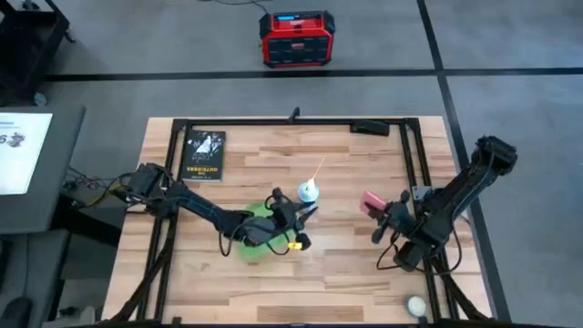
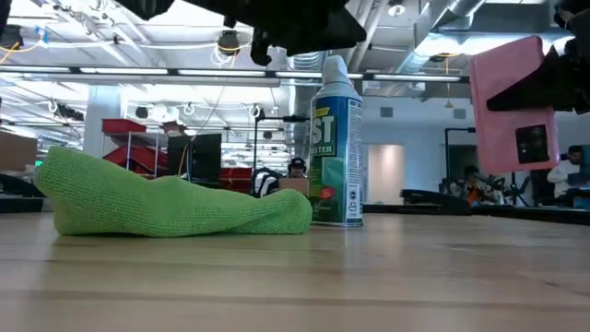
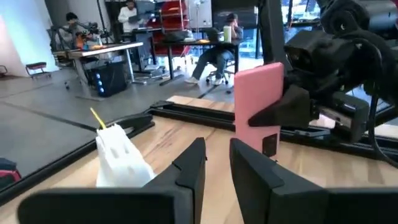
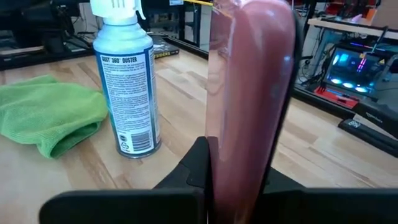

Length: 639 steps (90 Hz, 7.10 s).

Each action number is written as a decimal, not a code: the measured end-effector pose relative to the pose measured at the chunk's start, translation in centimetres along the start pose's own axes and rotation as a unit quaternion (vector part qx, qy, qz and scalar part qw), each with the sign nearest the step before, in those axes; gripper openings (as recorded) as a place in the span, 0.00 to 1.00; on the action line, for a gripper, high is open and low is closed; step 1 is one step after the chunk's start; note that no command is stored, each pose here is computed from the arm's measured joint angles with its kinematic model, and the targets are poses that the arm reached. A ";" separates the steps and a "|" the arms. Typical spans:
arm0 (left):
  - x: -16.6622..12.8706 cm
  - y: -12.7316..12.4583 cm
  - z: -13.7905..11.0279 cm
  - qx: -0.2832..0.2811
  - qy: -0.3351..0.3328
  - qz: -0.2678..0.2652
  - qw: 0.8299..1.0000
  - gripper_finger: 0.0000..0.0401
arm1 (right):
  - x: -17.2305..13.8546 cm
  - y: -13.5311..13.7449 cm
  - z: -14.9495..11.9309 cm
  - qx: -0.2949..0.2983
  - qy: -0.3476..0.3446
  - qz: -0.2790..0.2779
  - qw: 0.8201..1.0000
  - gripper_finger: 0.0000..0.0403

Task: Apply microfiber cloth
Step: Spray the pink cellphone using the spray bottle

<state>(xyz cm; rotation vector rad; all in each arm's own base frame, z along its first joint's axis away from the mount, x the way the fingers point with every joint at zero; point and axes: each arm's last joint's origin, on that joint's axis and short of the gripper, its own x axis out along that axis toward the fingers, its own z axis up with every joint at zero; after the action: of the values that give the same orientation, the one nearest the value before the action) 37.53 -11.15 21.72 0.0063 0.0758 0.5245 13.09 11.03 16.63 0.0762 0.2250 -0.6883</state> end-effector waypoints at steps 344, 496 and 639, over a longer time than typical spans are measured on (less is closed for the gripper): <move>0.1 17.0 21.9 0.333 0.292 -0.111 0.890 0.00 | 9.4 -1.2 4.8 0.003 0.008 -0.178 0.984 0.03; 8.2 12.3 14.8 0.410 0.312 -0.345 0.784 0.00 | 8.4 -2.6 4.8 0.060 0.006 -0.195 0.979 0.03; 9.2 12.2 13.4 0.411 0.299 -0.339 0.792 0.00 | 9.1 -3.1 5.0 0.026 0.011 -0.217 0.976 0.03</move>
<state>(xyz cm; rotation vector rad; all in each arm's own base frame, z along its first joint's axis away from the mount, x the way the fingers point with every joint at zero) 40.34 4.20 34.71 0.6525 0.9008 -0.2893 18.84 2.22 19.44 0.0869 0.2482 -1.1303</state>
